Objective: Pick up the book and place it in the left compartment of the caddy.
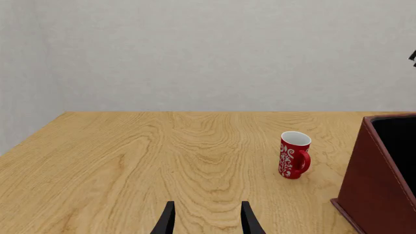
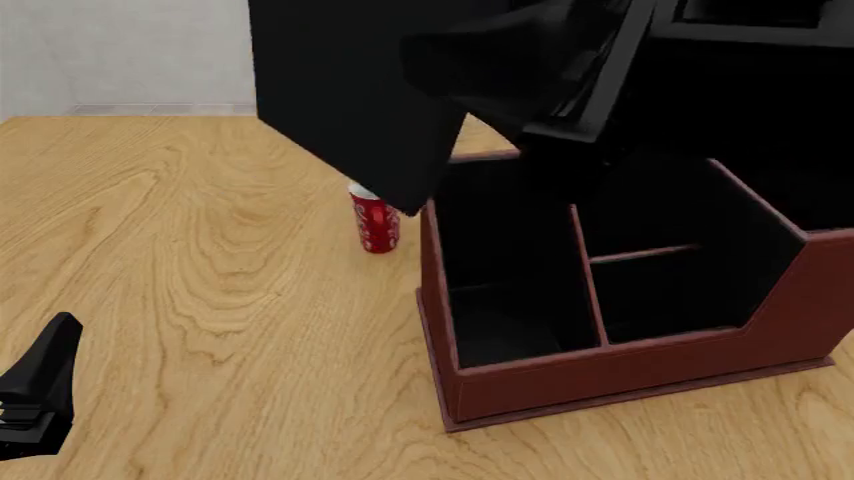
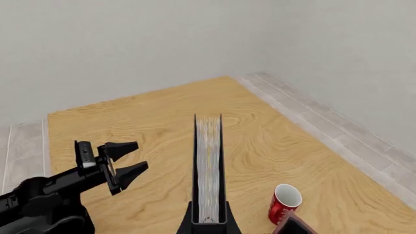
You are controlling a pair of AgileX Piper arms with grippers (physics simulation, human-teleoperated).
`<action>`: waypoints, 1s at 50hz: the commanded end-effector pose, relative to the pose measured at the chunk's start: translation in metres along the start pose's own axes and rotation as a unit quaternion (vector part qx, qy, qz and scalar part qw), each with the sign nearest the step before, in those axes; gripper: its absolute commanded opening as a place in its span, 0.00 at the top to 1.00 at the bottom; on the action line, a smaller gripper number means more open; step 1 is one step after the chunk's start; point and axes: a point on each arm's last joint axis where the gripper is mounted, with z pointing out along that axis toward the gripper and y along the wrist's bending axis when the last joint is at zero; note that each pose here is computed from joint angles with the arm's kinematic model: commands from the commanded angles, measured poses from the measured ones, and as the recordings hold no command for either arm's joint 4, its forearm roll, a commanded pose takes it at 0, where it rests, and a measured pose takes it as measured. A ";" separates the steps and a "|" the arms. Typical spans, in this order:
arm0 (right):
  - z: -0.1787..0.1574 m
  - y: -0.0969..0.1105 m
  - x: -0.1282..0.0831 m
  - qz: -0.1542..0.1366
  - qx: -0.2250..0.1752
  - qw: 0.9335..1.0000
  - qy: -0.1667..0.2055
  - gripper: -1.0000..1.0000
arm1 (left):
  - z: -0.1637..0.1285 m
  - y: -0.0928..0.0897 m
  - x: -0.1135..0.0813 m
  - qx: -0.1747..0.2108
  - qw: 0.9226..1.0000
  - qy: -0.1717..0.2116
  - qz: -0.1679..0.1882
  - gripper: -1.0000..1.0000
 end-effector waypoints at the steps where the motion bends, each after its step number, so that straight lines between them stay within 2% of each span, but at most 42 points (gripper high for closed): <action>1: -0.022 -0.025 -0.022 0.012 0.060 0.998 -0.020 1.00 | 0.000 0.000 0.000 0.000 1.000 0.000 0.000 0.00; 6: -0.028 -0.032 -0.025 0.015 0.079 0.997 -0.020 1.00 | 0.000 0.000 0.000 0.000 1.000 0.000 0.000 0.00; 8: -0.033 -0.041 -0.025 0.006 0.105 0.994 -0.021 1.00 | 0.000 0.000 0.000 0.000 1.000 0.000 0.000 0.00; 14: -0.047 -0.052 -0.027 -0.002 0.141 0.990 -0.019 1.00 | 0.000 0.000 0.000 0.000 1.000 0.000 0.000 0.00; 27: -0.073 -0.059 -0.027 -0.018 0.185 0.983 -0.010 1.00 | 0.000 0.000 0.000 0.000 1.000 0.000 0.000 0.00; 32: -0.079 -0.064 -0.025 -0.008 0.205 0.979 0.000 1.00 | 0.000 0.000 0.000 0.000 1.000 0.000 0.000 0.00; 40: -0.087 -0.069 -0.015 -0.013 0.232 0.972 0.022 1.00 | 0.000 0.000 0.000 0.000 1.000 0.000 0.000 0.00; 50: -0.091 -0.072 -0.007 -0.002 0.248 0.968 0.041 1.00 | 0.000 0.000 0.000 0.000 1.000 0.000 0.000 0.00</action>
